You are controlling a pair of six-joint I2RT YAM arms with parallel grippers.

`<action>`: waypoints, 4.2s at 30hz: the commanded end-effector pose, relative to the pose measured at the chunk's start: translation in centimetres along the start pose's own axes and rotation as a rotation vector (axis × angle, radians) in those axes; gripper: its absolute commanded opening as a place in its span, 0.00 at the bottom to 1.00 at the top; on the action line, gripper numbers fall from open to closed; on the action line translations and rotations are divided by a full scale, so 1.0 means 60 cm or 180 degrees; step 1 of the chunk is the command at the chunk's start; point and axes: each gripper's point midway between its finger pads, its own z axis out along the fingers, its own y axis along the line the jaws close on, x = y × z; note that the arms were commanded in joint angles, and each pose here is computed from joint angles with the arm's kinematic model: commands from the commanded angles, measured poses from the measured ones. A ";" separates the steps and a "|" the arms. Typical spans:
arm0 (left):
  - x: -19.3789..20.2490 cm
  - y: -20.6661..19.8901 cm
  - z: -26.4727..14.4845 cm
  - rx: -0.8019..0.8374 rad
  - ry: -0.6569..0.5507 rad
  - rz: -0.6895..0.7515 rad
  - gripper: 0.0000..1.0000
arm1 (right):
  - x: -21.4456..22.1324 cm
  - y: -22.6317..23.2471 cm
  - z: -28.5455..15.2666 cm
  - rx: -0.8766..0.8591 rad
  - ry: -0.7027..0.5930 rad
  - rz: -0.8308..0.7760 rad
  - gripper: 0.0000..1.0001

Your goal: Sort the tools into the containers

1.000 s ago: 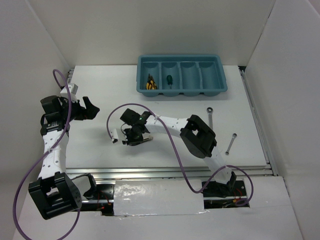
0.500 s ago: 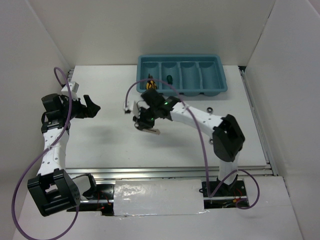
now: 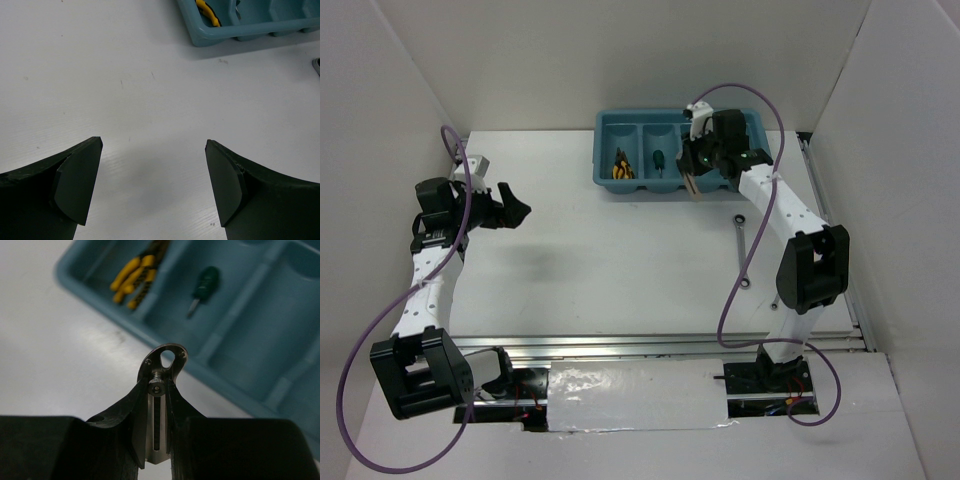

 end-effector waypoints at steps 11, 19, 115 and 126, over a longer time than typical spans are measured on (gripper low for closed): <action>-0.019 -0.016 0.017 0.0014 -0.0027 0.0035 0.99 | -0.121 -0.253 0.072 0.1363 -0.0839 0.0594 0.00; -0.008 -0.016 0.004 -0.0087 0.0027 0.0089 0.99 | -0.057 -0.316 0.145 0.1569 -0.0686 0.0520 0.00; -0.037 -0.038 0.034 -0.0043 -0.0028 0.0248 0.99 | 0.428 -0.069 -0.166 0.1003 0.2314 0.2042 0.00; -0.040 -0.054 0.043 0.0043 -0.0052 0.0293 0.99 | 0.359 -0.033 -0.189 0.0980 0.1855 0.1907 0.00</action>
